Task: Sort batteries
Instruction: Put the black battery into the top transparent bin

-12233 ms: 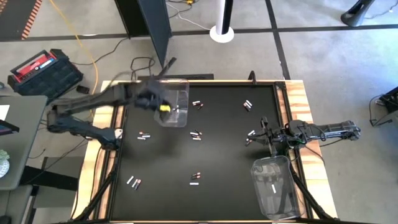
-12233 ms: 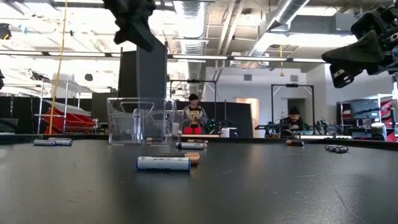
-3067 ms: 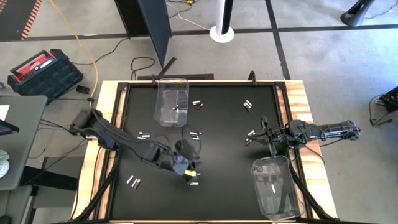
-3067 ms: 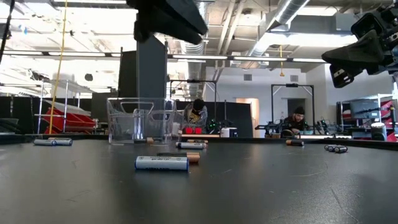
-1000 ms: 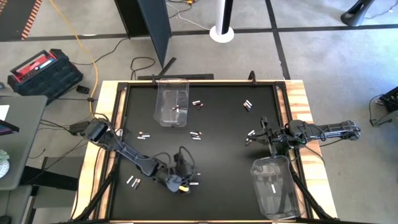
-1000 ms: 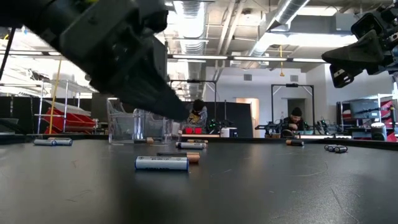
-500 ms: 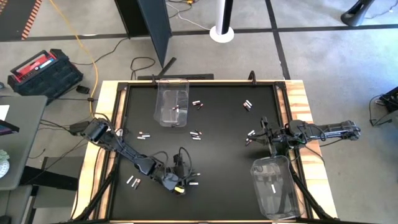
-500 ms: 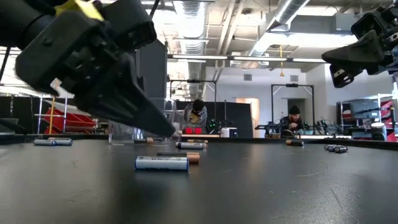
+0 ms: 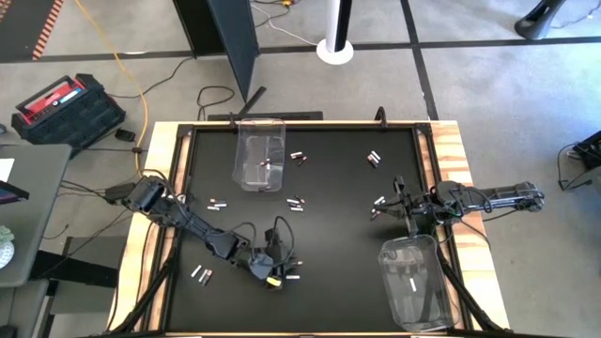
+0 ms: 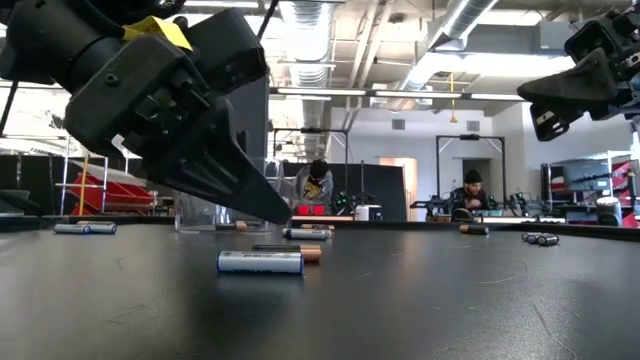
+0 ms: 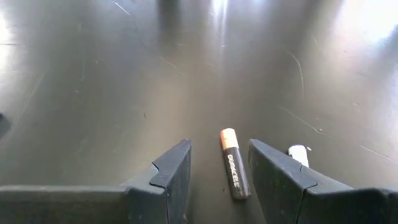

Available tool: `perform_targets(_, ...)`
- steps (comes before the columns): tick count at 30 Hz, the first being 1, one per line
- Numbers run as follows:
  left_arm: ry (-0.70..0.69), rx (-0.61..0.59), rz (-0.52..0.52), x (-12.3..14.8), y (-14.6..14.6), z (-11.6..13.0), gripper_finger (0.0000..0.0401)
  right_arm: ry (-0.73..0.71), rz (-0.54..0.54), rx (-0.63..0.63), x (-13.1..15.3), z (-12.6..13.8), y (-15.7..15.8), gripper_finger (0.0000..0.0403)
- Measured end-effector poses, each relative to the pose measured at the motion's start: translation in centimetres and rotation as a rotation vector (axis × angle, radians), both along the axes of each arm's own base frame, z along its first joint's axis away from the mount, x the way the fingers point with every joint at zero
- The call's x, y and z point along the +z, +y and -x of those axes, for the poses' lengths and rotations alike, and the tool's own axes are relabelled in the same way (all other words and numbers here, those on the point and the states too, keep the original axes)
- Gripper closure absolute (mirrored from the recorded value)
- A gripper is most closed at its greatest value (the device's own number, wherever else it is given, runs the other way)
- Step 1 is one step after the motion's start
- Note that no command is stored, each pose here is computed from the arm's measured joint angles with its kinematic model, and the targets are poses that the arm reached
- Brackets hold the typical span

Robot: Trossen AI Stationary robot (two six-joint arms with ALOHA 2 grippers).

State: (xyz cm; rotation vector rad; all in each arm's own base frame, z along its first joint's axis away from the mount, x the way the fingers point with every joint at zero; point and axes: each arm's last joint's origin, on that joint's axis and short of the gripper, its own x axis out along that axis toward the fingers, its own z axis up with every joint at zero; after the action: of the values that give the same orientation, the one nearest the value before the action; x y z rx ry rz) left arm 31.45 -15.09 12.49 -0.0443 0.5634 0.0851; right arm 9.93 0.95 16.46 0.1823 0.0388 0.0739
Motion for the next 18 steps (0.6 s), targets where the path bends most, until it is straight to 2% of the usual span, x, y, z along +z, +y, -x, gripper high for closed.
perform_targets(10,-0.028,-0.016,0.033,0.3,-0.1,-0.2,0.0249,0.000,0.000,0.000,0.0,0.0,0.0,0.0392)
perform_targets(18,-0.021,-0.005,0.030,-1.7,-0.6,-1.2,0.0249,0.000,0.000,0.000,0.0,0.0,0.0,0.0392)
